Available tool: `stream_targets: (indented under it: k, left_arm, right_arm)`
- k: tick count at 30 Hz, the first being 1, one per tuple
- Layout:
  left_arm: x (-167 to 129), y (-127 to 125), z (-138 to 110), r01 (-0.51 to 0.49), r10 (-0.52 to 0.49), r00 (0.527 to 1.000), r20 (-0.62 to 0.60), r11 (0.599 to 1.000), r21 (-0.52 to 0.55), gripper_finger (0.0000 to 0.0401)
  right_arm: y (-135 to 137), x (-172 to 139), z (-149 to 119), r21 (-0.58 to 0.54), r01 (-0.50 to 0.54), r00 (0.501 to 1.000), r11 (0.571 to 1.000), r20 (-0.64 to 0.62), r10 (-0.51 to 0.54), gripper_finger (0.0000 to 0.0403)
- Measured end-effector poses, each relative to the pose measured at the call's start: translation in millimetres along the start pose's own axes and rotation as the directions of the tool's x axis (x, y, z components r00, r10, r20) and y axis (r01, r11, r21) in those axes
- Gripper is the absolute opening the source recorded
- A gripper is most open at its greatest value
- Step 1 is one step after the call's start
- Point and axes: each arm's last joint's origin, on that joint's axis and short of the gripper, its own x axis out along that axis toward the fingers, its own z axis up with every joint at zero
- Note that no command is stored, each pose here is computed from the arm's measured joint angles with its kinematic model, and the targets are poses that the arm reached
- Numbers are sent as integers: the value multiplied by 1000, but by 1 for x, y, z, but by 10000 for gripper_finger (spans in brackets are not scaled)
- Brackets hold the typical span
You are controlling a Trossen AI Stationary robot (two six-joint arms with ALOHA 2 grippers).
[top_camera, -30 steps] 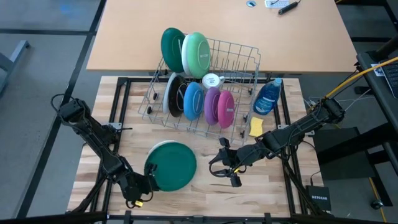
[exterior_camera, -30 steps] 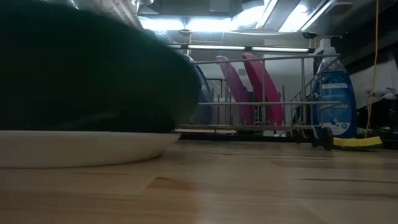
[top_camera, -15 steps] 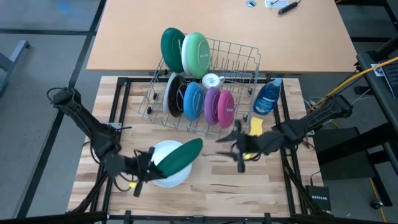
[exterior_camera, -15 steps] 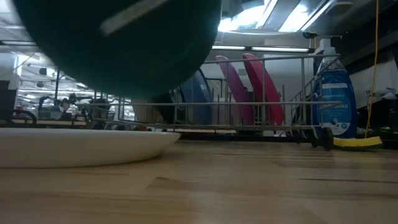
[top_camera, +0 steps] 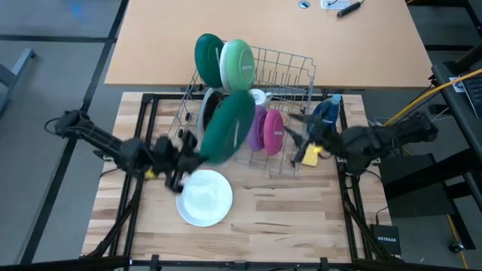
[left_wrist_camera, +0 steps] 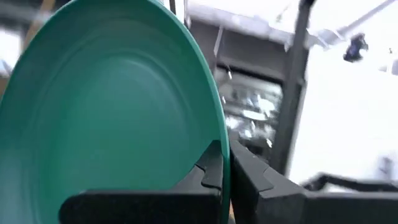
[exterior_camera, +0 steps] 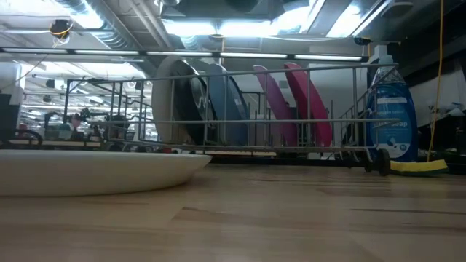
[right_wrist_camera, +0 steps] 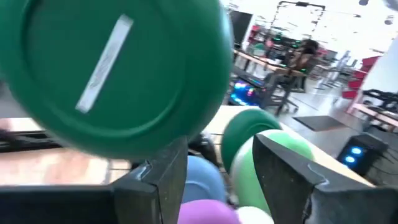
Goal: Sort dishes
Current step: Put the dark green plate in the dish rack
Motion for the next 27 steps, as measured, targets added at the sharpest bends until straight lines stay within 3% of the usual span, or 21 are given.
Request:
stream_targets:
  k: [7, 12, 15, 21, 24, 27]
  left_arm:
    - [19, 92, 16, -98, 96, 993, 74, 995, 35, 0]
    - [34, 154, 40, -122, 122, 987, 101, 992, -4, 0]
    - [54, 181, 54, -105, 121, 985, 127, 987, -125, 0]
    - [116, 221, 72, -18, 94, 975, 200, 936, -352, 0]
    - [141, 242, 79, -4, 122, 967, 221, 883, -470, 0]
    - [153, 264, 81, -65, 200, 965, 172, 812, -579, 0]
  right_arm:
    - [-52, 35, -5, -52, 8, 1000, 999, 26, -6, 186]
    - [-92, 52, -6, 9, -7, 993, 1000, 115, 6, 186]
    - [-112, 56, -7, 163, -24, 989, 986, 149, -1, 186]
    - [-141, 61, -15, 451, -25, 990, 892, 134, -40, 186]
    - [-149, 61, -17, 524, -5, 989, 852, 131, -74, 186]
    - [-156, 56, -15, 584, 35, 979, 811, 142, -145, 186]
